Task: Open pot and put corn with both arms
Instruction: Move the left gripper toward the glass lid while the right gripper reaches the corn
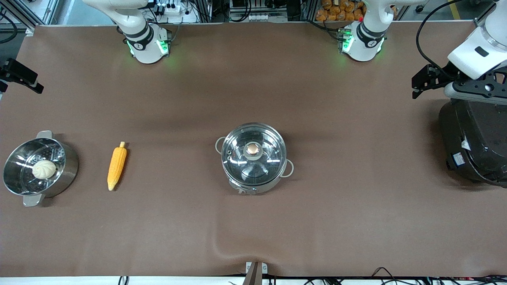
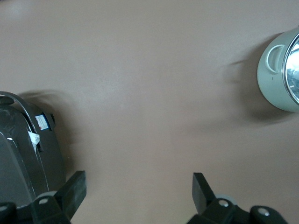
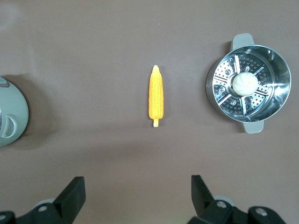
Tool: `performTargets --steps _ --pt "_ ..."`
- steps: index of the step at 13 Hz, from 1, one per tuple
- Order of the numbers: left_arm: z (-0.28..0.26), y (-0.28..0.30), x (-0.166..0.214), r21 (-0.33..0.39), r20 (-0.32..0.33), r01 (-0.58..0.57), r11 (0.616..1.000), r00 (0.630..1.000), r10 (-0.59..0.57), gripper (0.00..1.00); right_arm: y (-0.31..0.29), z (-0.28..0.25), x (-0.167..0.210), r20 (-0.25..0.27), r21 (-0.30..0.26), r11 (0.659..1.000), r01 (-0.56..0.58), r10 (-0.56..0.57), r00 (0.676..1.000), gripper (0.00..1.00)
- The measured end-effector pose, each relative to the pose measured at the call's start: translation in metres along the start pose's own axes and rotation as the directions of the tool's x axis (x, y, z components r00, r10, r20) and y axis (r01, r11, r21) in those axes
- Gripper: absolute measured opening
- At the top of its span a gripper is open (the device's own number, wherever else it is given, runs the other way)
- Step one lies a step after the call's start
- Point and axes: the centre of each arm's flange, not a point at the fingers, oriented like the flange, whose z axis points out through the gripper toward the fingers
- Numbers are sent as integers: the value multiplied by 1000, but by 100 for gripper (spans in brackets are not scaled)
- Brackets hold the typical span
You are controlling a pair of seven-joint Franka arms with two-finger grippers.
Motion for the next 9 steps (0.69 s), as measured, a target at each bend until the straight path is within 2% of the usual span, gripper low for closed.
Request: performTargets --steps 3,9 --pt "1 0 1 -9 1 -3 1000 1000 3 100 4 -1 1 -8 -24 1000 19 -19 1000 100" --pt "5 10 24 -34 19 -22 999 1000 23 100 4 3 4 -12 -28 999 23 -23 1000 100"
